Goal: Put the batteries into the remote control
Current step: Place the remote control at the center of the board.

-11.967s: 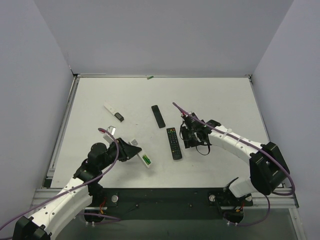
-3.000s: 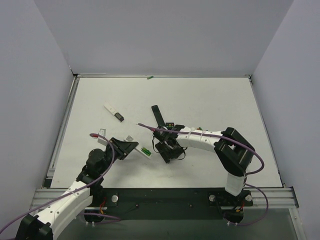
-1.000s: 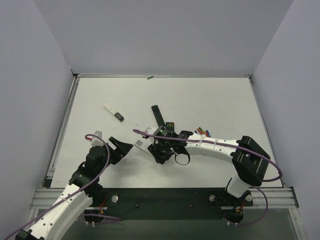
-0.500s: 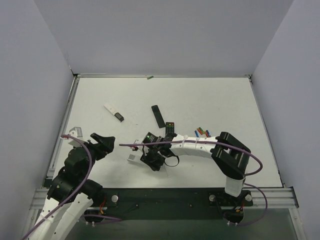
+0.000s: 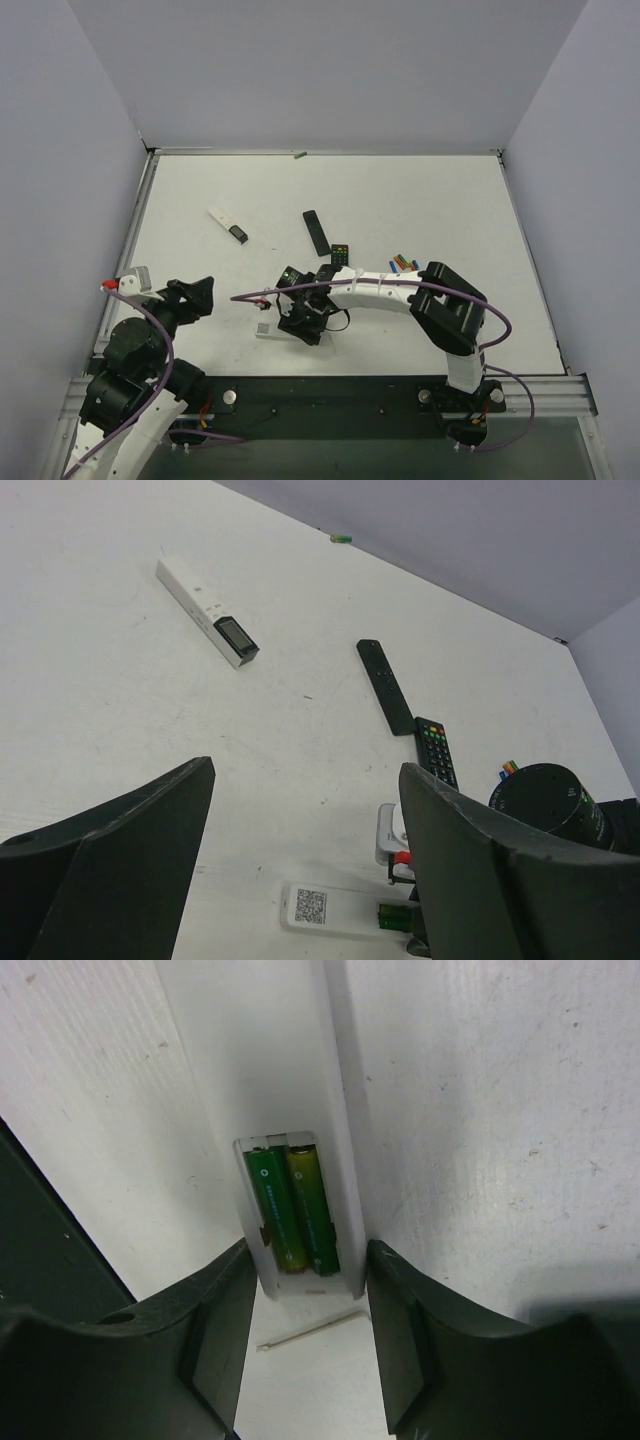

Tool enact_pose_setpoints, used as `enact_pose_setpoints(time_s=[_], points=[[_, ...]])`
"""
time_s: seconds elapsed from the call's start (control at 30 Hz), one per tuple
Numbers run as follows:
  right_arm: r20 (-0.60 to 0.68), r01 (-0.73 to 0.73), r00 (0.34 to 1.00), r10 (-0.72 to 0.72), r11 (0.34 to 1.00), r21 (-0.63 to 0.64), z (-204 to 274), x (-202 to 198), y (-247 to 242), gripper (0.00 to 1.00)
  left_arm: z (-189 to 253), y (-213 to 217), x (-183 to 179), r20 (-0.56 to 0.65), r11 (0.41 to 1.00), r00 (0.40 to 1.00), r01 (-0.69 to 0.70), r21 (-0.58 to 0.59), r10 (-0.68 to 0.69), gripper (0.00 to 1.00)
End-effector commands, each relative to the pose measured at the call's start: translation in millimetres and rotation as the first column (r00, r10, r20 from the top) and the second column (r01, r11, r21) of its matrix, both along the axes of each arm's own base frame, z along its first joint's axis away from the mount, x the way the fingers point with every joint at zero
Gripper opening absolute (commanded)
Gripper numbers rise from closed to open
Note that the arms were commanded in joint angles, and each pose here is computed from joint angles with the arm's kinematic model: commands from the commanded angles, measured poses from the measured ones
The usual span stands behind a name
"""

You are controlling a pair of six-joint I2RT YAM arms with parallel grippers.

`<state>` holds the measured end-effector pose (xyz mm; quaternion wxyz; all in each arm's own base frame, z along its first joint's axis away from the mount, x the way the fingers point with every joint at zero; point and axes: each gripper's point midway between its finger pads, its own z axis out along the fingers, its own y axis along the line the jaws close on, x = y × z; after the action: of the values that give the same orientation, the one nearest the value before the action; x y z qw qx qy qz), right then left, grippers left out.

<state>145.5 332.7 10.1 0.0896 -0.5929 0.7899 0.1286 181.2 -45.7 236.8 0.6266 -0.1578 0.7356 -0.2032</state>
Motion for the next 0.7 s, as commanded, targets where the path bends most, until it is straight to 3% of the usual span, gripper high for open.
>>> enact_pose_setpoints(time_s=[0.0,0.17,0.27,0.4,0.53,0.67], points=[[-0.016,-0.030,0.999,0.029,0.998,-0.061,2,-9,-8,0.46,28,14,-4,0.090,0.997,0.996,-0.033,0.070,0.026,0.85],[0.001,0.021,1.000,-0.021,0.999,-0.043,15,-7,-9,0.52,31,17,-5,0.101,0.994,0.994,-0.040,0.098,0.030,0.85],[0.036,0.124,0.992,-0.123,0.992,-0.030,32,-4,-13,0.53,32,19,-4,0.104,0.990,0.994,-0.046,0.132,0.032,0.85],[0.070,0.383,0.922,-0.382,0.924,-0.009,51,-3,-32,0.57,30,21,-3,0.106,0.987,0.994,-0.056,0.149,0.041,0.85],[0.063,0.543,0.839,-0.540,0.839,-0.040,48,-13,-56,0.57,31,17,0,0.107,0.988,0.994,-0.041,0.152,0.025,0.85],[0.035,0.612,0.790,-0.612,0.787,-0.076,38,-25,-68,0.57,28,15,2,0.092,0.986,0.996,-0.031,0.164,0.016,0.85]])
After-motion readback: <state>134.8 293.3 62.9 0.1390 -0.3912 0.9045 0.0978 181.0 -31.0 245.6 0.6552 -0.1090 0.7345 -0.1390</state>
